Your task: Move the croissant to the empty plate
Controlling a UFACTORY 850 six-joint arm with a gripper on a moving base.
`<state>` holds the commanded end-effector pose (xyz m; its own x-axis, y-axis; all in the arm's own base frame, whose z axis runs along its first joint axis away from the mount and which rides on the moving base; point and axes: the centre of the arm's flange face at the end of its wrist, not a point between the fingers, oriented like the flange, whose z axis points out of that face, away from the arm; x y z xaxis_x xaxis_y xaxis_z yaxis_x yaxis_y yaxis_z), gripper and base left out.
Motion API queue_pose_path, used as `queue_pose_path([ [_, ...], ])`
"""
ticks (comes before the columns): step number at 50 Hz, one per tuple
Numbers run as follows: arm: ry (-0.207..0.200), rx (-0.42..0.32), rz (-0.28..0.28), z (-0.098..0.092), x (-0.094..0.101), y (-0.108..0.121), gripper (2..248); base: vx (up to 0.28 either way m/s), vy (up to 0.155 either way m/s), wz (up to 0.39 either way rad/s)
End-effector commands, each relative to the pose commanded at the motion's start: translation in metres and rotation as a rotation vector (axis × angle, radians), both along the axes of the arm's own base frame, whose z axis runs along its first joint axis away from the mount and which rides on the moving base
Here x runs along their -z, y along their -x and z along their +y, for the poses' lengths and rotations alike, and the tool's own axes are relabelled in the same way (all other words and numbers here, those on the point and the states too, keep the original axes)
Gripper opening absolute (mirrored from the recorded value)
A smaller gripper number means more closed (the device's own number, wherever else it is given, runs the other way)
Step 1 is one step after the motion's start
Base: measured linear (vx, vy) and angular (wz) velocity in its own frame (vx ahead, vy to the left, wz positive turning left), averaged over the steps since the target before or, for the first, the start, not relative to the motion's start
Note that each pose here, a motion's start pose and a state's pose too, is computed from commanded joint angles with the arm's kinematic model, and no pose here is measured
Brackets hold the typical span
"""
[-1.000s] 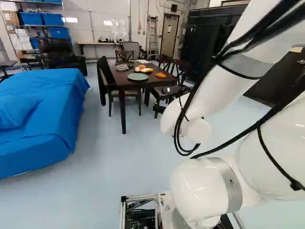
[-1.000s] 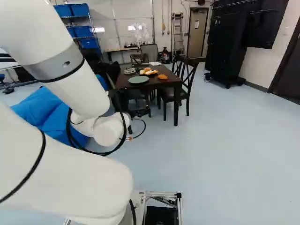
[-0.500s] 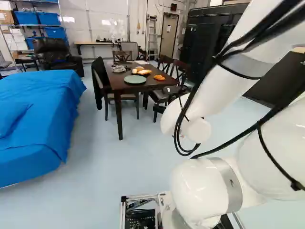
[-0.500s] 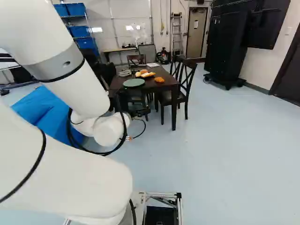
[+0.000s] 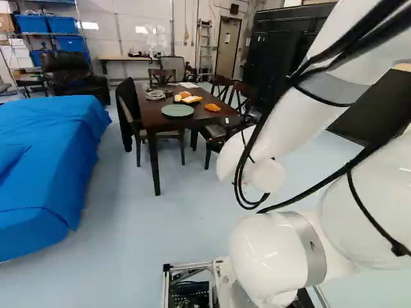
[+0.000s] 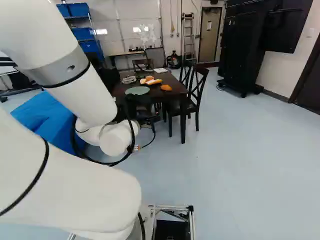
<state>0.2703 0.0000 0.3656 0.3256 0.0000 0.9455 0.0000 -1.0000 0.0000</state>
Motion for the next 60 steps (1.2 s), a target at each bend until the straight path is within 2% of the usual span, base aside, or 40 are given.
queue_pose_path([
  [12,0.0,0.0,0.0,0.0,0.0,0.0,247,0.0,0.002,0.035],
  [60,0.0,0.0,0.0,0.0,0.0,0.0,247,0.0,0.014,0.18],
])
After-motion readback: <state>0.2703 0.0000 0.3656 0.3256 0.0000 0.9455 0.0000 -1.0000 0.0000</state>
